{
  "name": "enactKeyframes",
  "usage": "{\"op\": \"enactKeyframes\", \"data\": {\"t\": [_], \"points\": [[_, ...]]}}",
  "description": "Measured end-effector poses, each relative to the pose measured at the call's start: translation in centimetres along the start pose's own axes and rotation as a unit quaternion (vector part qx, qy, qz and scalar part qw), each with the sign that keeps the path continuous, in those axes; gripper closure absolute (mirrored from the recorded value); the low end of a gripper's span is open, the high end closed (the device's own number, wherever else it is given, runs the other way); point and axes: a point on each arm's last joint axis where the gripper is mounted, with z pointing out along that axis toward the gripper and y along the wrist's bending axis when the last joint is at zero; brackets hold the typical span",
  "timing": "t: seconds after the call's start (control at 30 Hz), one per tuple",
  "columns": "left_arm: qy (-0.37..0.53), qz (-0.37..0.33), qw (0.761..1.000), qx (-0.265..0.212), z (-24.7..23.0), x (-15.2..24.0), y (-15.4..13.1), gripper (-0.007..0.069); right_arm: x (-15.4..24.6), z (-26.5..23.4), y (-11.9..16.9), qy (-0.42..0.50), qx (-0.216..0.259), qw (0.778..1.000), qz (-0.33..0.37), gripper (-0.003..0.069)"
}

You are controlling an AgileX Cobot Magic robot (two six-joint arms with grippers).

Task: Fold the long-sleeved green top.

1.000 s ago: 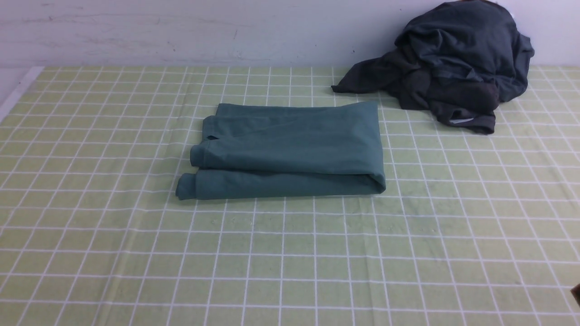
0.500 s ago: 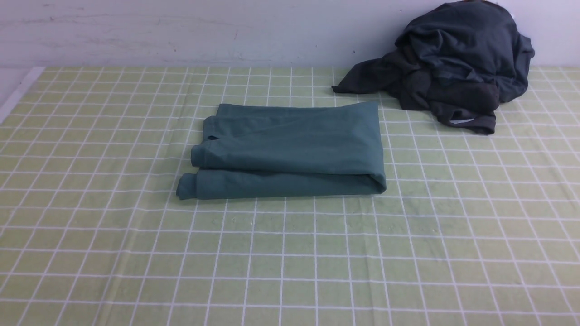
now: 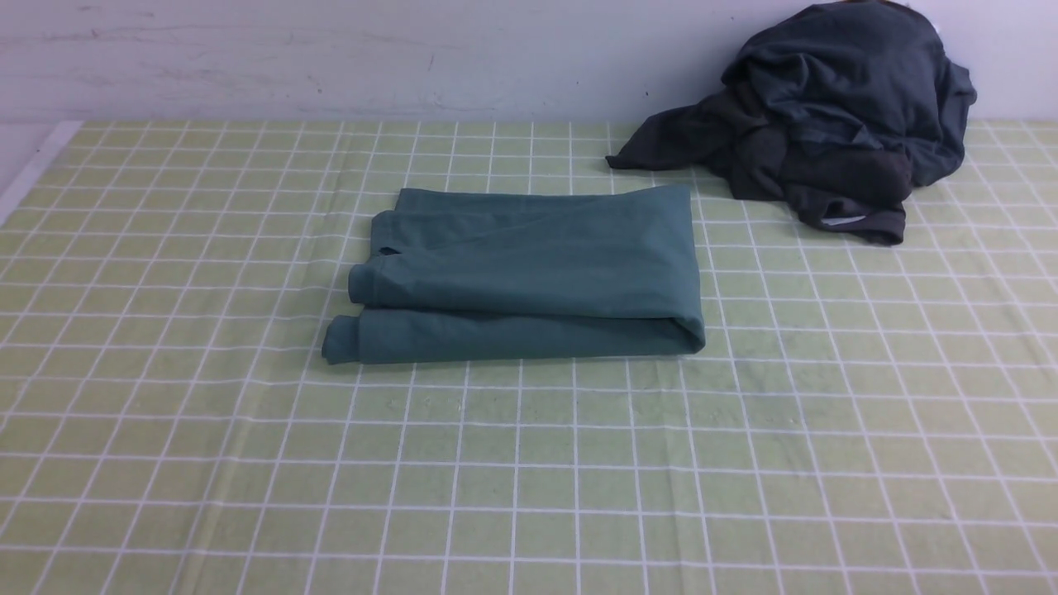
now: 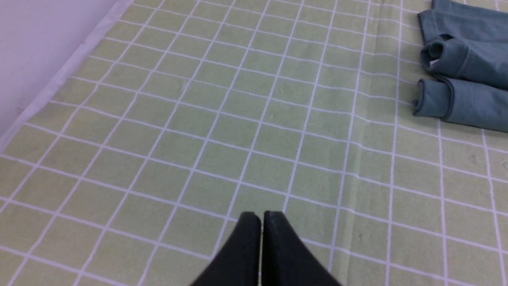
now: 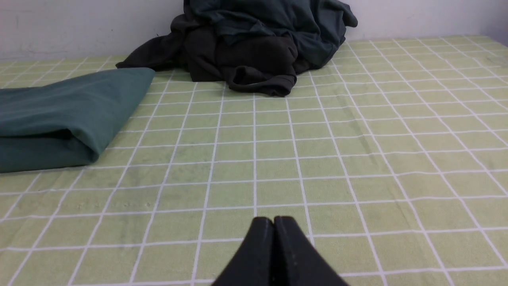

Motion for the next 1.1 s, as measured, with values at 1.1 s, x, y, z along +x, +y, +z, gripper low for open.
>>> {"op": "enactKeyframes", "data": {"t": [1.1], "points": [[-0.217, -0.044, 0.963, 0.155, -5.2, 0.1, 0.3, 0.0629, 0.0, 0.0, 0.0, 0.001, 0.000, 1.000, 0.000, 0.0671]]}}
